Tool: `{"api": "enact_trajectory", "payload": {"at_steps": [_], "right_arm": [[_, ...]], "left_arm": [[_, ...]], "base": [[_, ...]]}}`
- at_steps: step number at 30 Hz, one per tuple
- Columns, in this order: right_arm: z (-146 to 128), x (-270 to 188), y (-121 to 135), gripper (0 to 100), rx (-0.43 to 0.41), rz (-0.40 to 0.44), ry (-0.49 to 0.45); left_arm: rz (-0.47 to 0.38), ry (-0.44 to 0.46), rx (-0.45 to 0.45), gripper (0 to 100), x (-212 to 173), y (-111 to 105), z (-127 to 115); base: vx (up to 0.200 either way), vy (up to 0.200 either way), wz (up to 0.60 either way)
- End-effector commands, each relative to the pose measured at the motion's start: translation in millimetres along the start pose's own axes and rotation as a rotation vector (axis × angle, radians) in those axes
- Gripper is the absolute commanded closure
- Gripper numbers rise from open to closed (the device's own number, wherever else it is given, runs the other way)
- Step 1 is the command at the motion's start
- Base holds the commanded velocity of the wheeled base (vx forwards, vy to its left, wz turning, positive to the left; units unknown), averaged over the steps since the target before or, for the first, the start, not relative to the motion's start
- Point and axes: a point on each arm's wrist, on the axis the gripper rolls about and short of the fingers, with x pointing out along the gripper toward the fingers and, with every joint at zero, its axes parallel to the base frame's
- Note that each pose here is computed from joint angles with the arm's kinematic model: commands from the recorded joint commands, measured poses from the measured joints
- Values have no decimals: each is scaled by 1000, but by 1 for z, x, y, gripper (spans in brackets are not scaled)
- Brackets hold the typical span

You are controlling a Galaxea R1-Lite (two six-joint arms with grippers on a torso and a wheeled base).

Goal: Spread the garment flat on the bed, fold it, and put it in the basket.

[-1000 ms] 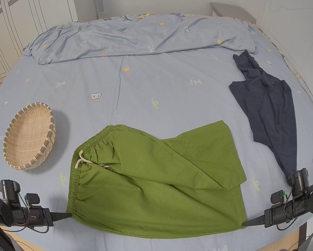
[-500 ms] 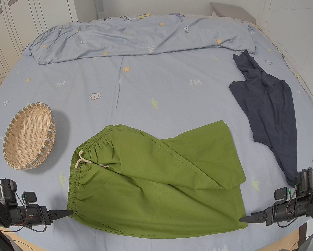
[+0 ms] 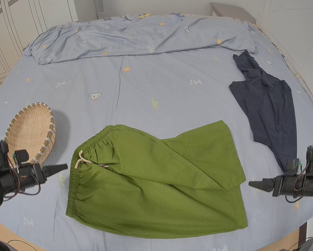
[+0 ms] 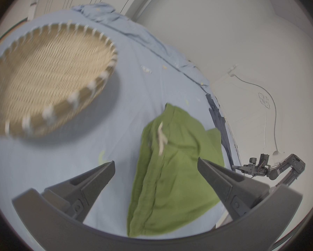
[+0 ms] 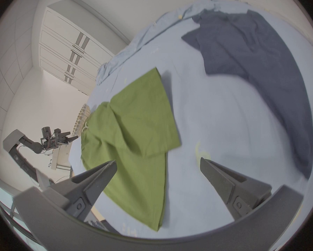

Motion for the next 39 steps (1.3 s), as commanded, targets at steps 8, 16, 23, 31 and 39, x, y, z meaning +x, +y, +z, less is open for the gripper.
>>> {"api": "enact_trajectory", "payload": {"at_steps": [8,16,23,31,39], "right_arm": [[109,2,37,0,-132,27,-178],[97,20,50,0,-151,62,-106],[94,23,54,0,-159,57,-99],[94,23,54,0,-158,58,-98],[93,24,55,0,-159,61,-94]], "left_arm": [[-97,-25,-2,0,89,-57,125],[-118,31,13,0,156,-55,137],[-121,90,4,0,174,-53,122],[-99,128,-14,0,189,-43,110],[-95,155,-5,0,196,-40,102]], "base": [[0,0,0],[0,0,0],[0,0,0],[0,0,0],[0,0,0]]}}
